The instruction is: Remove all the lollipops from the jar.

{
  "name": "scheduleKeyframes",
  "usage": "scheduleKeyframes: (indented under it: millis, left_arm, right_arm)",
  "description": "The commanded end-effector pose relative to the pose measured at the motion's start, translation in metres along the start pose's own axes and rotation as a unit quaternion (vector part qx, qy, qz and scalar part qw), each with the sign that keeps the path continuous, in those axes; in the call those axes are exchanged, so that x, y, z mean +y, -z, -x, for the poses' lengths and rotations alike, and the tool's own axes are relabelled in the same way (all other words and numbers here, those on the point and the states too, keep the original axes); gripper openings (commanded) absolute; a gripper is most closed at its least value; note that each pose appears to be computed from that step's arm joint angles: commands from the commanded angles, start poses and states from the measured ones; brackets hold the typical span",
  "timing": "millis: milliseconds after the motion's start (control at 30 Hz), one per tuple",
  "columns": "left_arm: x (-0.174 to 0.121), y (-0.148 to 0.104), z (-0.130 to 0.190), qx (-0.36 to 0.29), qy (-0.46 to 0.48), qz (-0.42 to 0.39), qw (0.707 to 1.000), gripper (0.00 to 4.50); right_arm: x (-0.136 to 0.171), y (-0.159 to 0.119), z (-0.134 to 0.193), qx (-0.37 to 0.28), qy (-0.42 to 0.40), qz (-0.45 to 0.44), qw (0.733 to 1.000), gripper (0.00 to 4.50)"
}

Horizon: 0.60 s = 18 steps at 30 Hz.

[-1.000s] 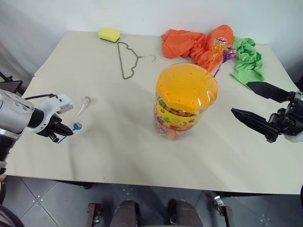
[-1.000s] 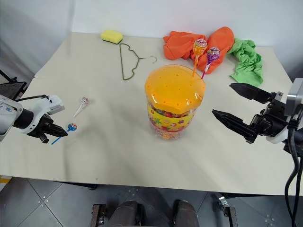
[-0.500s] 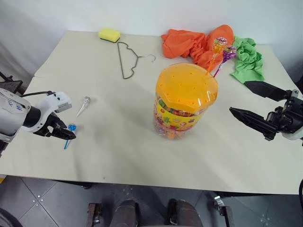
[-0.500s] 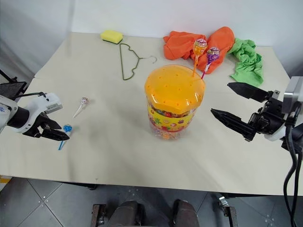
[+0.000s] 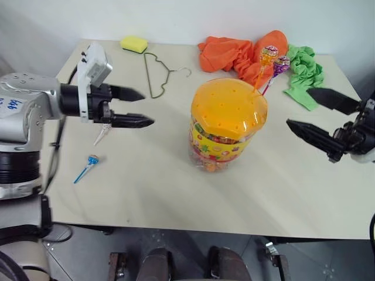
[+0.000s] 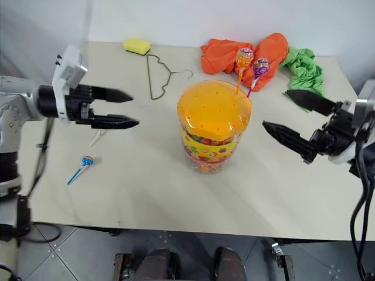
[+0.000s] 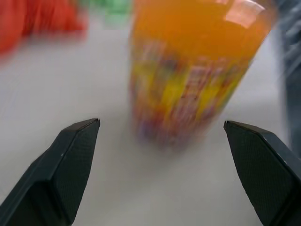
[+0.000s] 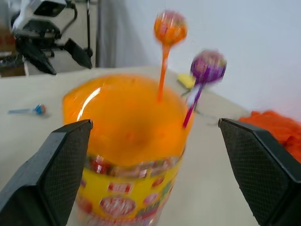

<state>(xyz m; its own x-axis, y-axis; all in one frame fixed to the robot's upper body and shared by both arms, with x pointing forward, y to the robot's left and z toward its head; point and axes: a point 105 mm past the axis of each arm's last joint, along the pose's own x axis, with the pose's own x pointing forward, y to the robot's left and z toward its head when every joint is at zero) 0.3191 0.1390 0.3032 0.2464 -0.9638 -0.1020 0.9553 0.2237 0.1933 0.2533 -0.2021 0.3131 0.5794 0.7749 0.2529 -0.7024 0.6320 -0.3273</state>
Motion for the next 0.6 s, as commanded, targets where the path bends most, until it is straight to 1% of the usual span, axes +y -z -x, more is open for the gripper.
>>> scheduleKeyframes:
  millis: [33,67,167,267,433,600]
  left_arm:
    - [-0.013,-0.014,0.005,-0.109,0.081,-0.046,0.99,4.48]
    - [-0.017,-0.012,0.005,-0.119,0.105,-0.051,0.986,4.48]
    - [-0.018,-0.011,0.007,-0.139,0.141,-0.05,0.979,4.48]
    - [-0.017,-0.009,0.008,-0.136,0.153,-0.049,0.978,4.48]
    - [-0.012,-0.005,0.013,-0.125,0.138,-0.05,0.981,4.48]
    - [-0.014,-0.002,0.015,-0.123,0.133,-0.052,0.982,4.48]
  right_arm:
    - [-0.014,-0.001,-0.001,0.006,0.036,-0.015,0.999,4.5]
    - [-0.017,0.004,-0.002,0.028,0.041,-0.019,0.999,4.5]
    - [-0.019,0.014,-0.007,0.067,0.028,-0.045,0.996,4.5]
    - [-0.018,0.015,-0.013,0.068,0.01,-0.059,0.996,4.5]
    - [-0.019,0.02,-0.021,0.065,-0.007,-0.059,0.996,4.5]
    - [-0.027,0.023,-0.036,0.052,-0.023,-0.072,0.996,4.5]
